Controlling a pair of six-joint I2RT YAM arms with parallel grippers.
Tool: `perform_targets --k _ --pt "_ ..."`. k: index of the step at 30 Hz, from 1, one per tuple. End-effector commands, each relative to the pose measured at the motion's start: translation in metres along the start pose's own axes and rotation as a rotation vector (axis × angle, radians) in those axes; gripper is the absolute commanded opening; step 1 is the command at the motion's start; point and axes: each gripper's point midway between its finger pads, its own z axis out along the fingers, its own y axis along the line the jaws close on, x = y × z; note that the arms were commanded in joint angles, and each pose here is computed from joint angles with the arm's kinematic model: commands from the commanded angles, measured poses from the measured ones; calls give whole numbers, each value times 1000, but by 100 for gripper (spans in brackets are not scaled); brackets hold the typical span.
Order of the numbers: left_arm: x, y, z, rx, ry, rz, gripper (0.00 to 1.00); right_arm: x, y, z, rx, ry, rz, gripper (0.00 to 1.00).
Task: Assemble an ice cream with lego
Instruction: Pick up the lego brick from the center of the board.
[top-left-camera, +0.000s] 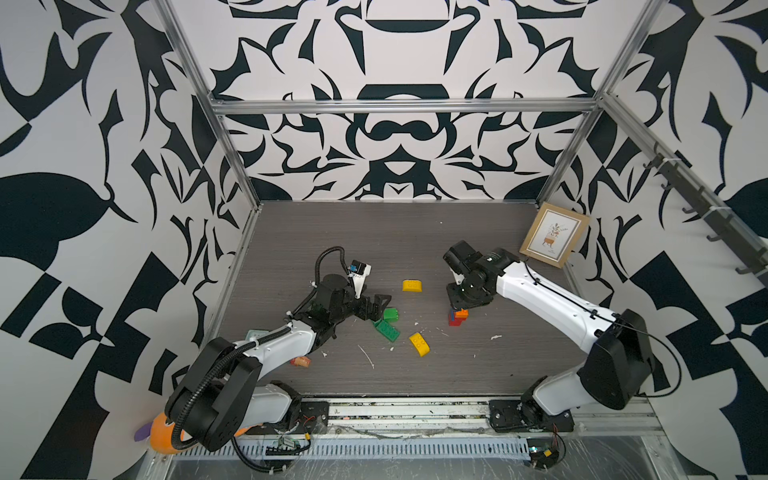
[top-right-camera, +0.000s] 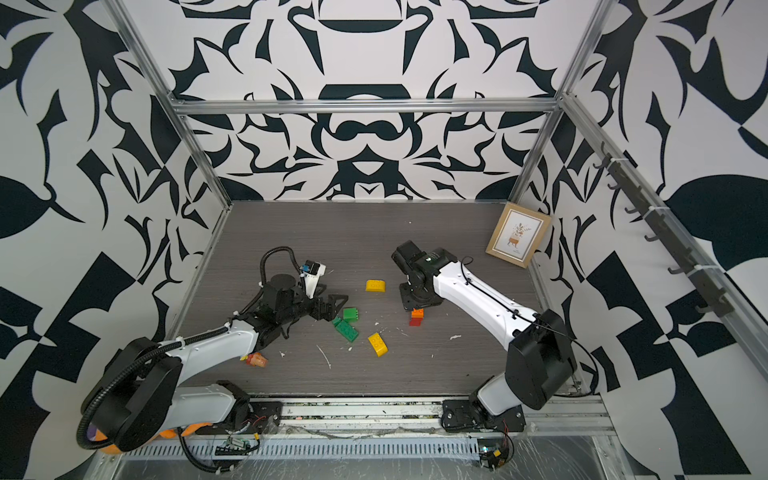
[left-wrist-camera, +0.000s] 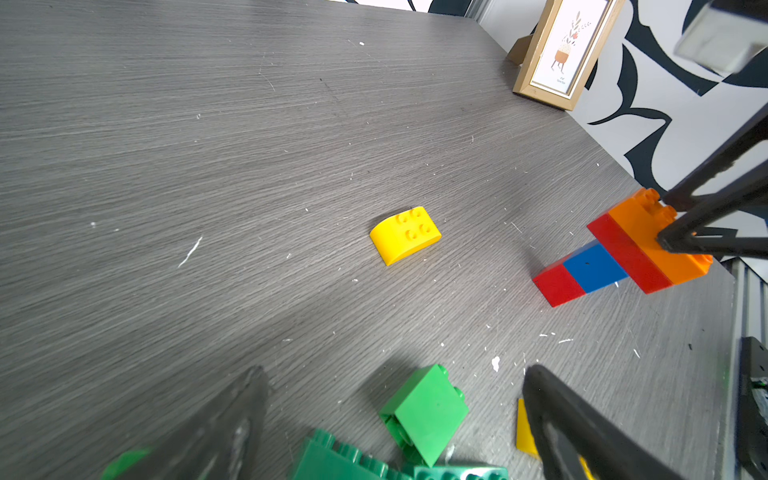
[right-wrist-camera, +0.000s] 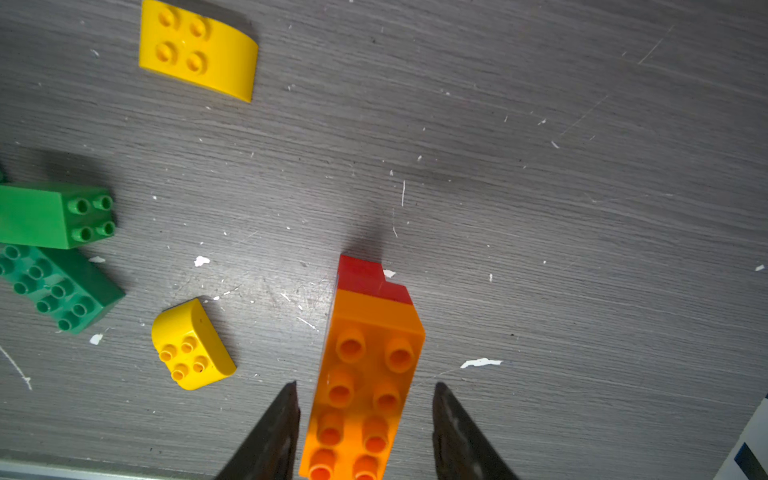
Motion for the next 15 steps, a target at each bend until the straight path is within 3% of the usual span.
perform_targets --k 1,9,15 --pt "-17 -6 -2 11 -36 17 99 2 0 0 7 6 -14 52" --pt "-17 -5 -1 11 -35 17 99 9 -18 -5 96 30 -86 53" --pt "-16 -5 -2 7 -35 20 99 -14 7 -28 5 -80 -141 55"
